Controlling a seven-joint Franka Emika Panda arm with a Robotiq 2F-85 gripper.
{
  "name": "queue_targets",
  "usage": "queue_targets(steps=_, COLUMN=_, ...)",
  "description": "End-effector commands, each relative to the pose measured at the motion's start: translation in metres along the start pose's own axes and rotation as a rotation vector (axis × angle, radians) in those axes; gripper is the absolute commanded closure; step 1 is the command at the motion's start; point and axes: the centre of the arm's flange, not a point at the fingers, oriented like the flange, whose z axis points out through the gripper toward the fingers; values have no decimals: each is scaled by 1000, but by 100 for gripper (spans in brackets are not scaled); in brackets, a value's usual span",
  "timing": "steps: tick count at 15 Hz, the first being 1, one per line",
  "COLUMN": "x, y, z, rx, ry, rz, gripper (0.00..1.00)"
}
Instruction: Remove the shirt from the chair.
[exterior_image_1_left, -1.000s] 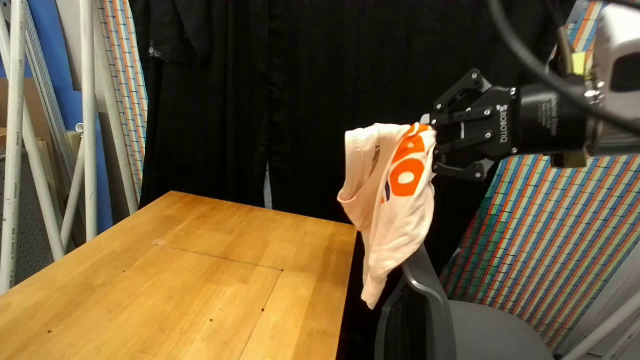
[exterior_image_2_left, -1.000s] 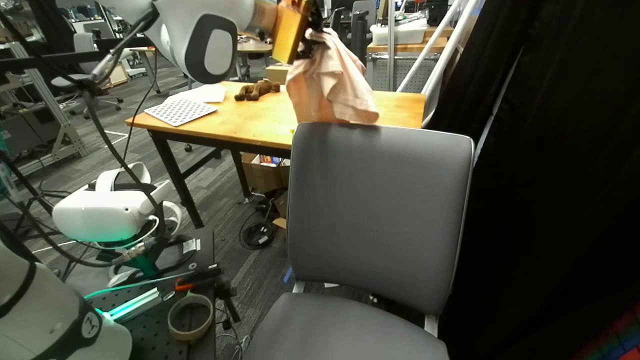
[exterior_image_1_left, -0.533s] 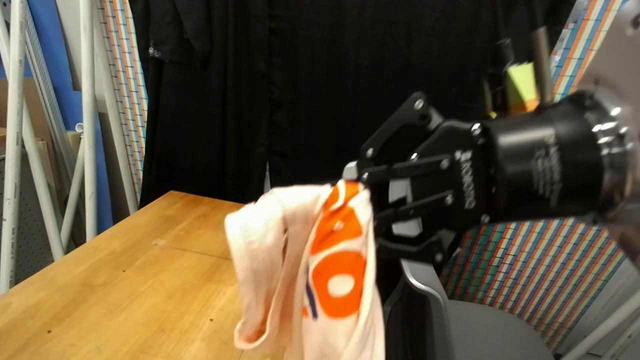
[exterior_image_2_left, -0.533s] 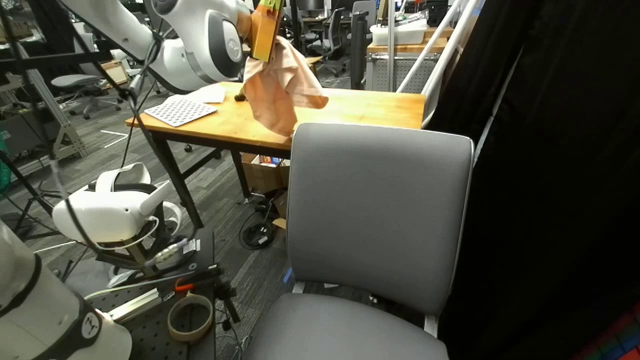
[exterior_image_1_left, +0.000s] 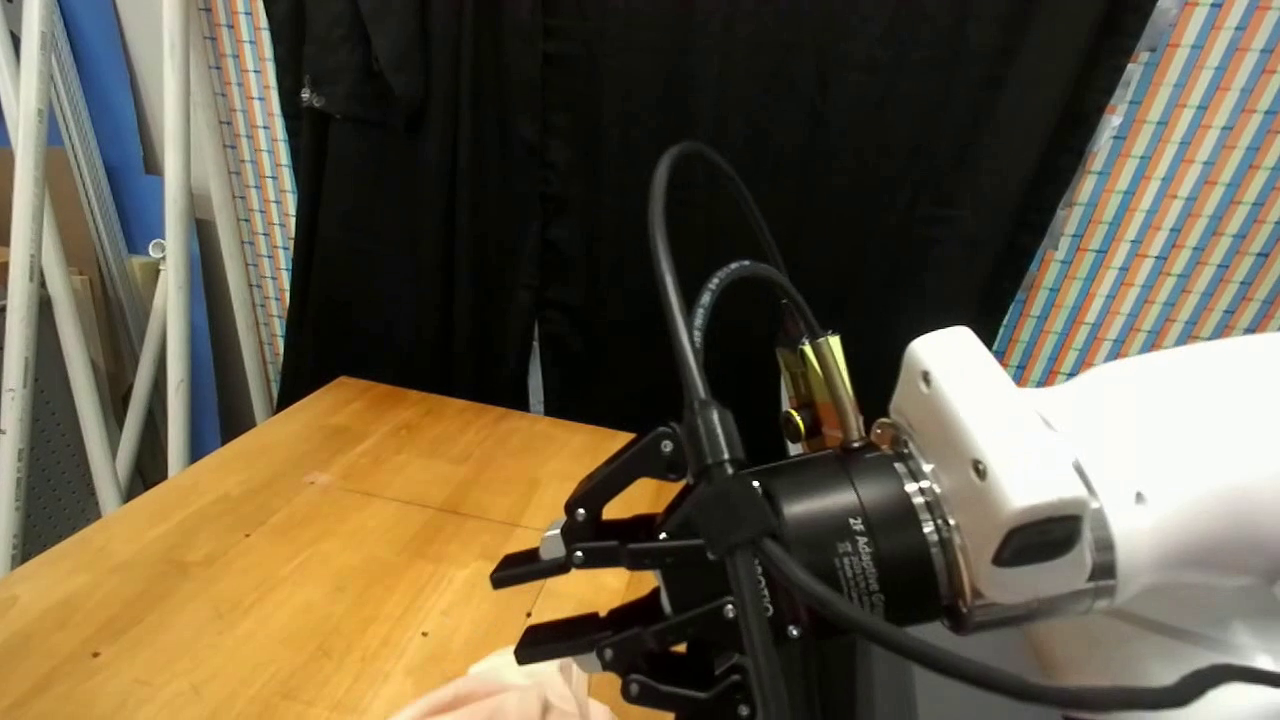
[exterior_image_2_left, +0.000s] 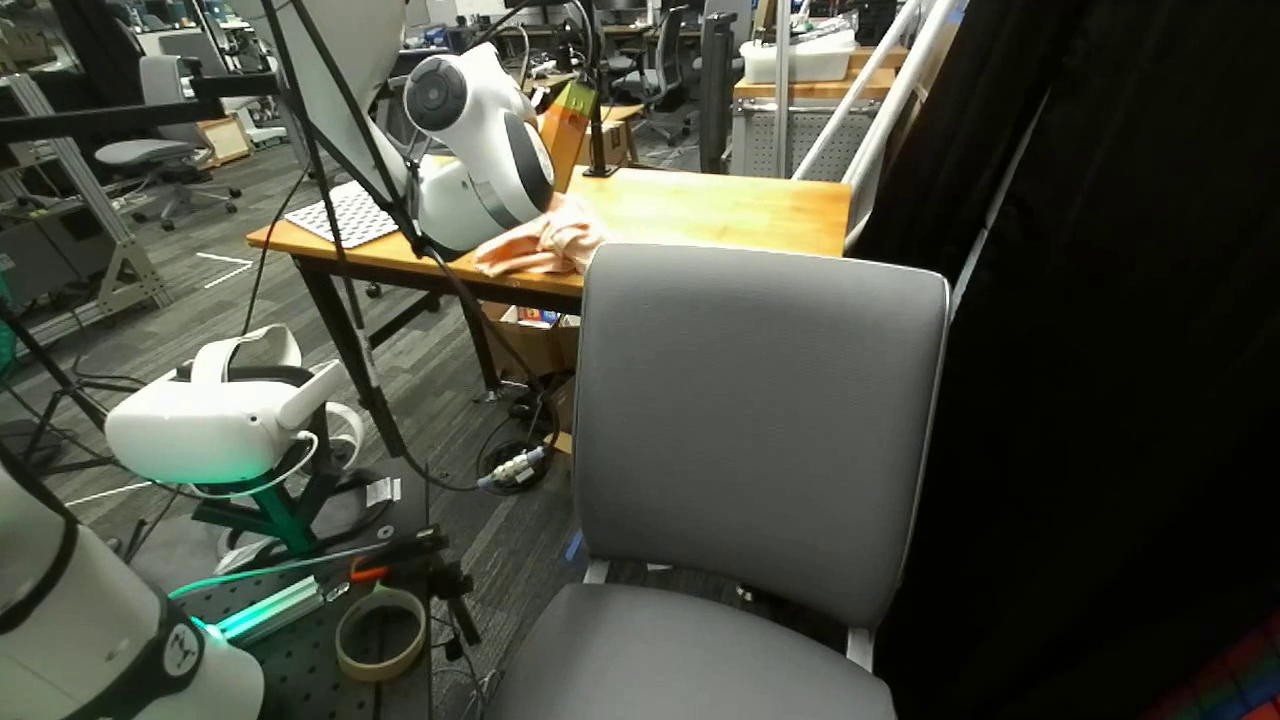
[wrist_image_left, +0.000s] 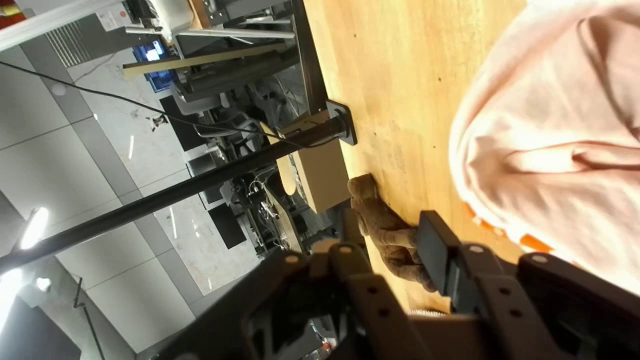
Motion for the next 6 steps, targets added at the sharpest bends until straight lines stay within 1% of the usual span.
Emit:
queue_targets(steps=1, x=2, y=2, z=0, rx=-4, ry=3, rz=0, gripper=63)
queue_targets(steps=6, x=3, y=5, z=0, rx=-10, ry=5, rz=2, gripper=63)
